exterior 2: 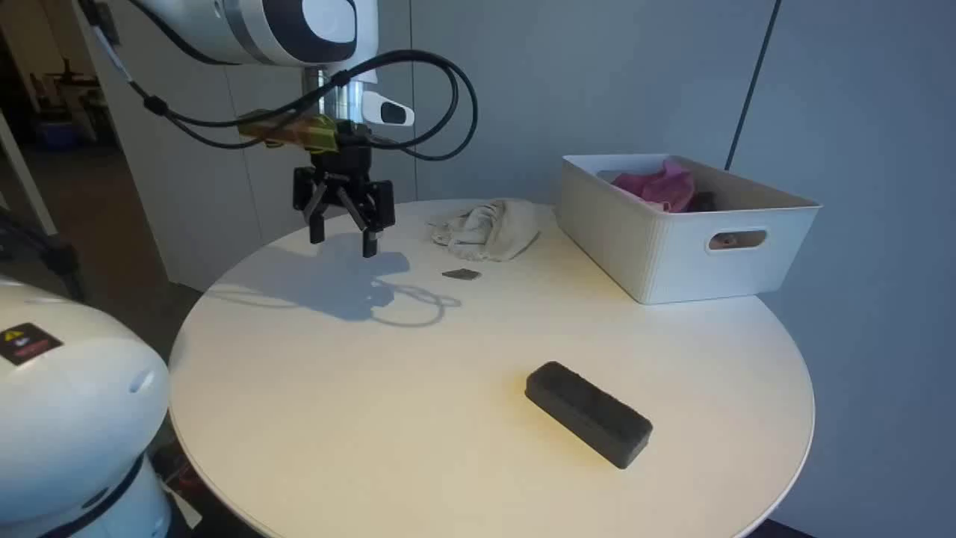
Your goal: Use the white towel to clean the table, then put the towel in the basket
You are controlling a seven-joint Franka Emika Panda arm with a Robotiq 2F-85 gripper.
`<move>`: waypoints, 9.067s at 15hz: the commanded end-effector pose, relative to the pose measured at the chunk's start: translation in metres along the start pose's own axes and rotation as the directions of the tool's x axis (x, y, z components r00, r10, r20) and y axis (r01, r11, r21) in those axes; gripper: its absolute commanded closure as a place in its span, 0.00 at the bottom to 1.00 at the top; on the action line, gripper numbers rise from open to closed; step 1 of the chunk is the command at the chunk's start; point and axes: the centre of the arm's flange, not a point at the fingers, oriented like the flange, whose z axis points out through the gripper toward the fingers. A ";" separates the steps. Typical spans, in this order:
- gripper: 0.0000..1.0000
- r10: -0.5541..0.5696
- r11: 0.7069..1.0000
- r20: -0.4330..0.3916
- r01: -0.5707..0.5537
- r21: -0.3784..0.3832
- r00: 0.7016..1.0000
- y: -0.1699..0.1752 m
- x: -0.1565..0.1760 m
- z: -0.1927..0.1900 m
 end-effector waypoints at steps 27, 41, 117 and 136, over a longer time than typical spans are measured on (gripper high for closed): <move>0.00 -0.026 1.000 -0.059 0.025 -0.014 0.998 -0.004 0.018 -0.004; 0.00 -0.055 0.993 -0.303 0.022 -0.112 0.951 0.059 0.267 -0.064; 0.89 0.341 0.911 -0.263 -0.387 -0.145 0.902 0.184 0.093 0.057; 0.89 0.070 0.996 -0.127 -0.063 0.058 0.989 0.114 0.150 0.033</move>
